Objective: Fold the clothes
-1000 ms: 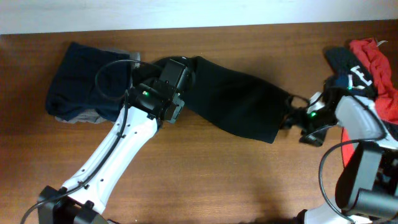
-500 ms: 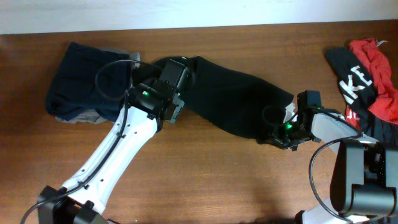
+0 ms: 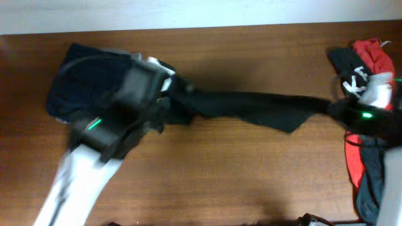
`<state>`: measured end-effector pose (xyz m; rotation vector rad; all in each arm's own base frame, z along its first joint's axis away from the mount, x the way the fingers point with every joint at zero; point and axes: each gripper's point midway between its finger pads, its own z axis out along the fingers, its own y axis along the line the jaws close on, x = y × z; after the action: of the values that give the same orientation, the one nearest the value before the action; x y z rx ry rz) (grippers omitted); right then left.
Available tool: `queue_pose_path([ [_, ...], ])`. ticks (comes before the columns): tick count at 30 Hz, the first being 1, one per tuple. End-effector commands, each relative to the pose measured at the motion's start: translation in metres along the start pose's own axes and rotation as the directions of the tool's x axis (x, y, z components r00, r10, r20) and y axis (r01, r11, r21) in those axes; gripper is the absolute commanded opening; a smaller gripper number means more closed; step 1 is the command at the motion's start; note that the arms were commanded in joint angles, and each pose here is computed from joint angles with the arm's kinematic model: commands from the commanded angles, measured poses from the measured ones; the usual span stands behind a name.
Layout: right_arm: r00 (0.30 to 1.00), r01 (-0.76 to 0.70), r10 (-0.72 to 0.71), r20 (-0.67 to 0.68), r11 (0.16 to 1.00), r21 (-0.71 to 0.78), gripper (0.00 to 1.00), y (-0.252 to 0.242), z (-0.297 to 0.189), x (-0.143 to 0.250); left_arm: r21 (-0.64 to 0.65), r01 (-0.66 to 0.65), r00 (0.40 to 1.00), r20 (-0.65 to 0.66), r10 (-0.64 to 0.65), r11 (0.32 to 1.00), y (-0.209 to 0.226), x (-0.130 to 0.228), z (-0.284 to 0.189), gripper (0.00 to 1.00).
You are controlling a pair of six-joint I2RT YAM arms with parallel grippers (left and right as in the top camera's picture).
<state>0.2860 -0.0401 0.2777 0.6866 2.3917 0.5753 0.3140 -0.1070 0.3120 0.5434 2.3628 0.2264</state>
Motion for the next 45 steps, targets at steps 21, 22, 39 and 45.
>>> queue_pose_path([
  [21, 0.988, 0.063, -0.081, 0.130, 0.989, 0.136, 0.04, 0.031, -0.091, -0.044, 0.097, -0.103, 0.914, 0.403, 0.056, 0.990, 0.016, -0.046, -0.127, 0.01],
  [22, 0.992, 0.070, -0.084, 0.094, 0.988, 0.137, 0.04, 0.028, -0.076, -0.050, 0.101, -0.119, 0.926, 0.370, 0.074, 0.988, 0.011, -0.051, -0.111, 0.01],
  [39, 0.977, 0.191, -0.189, -0.099, 0.982, 0.015, 0.71, -0.031, 0.168, -0.146, -0.054, -0.031, 0.980, 0.196, 0.041, 0.998, -0.020, -0.141, 0.237, 0.99],
  [45, 0.994, 0.007, -0.003, -0.112, 0.999, 0.036, 0.71, -0.062, 0.078, -0.130, -0.042, -0.034, 0.993, 0.108, 0.039, 0.999, 0.024, -0.130, 0.136, 0.99],
])
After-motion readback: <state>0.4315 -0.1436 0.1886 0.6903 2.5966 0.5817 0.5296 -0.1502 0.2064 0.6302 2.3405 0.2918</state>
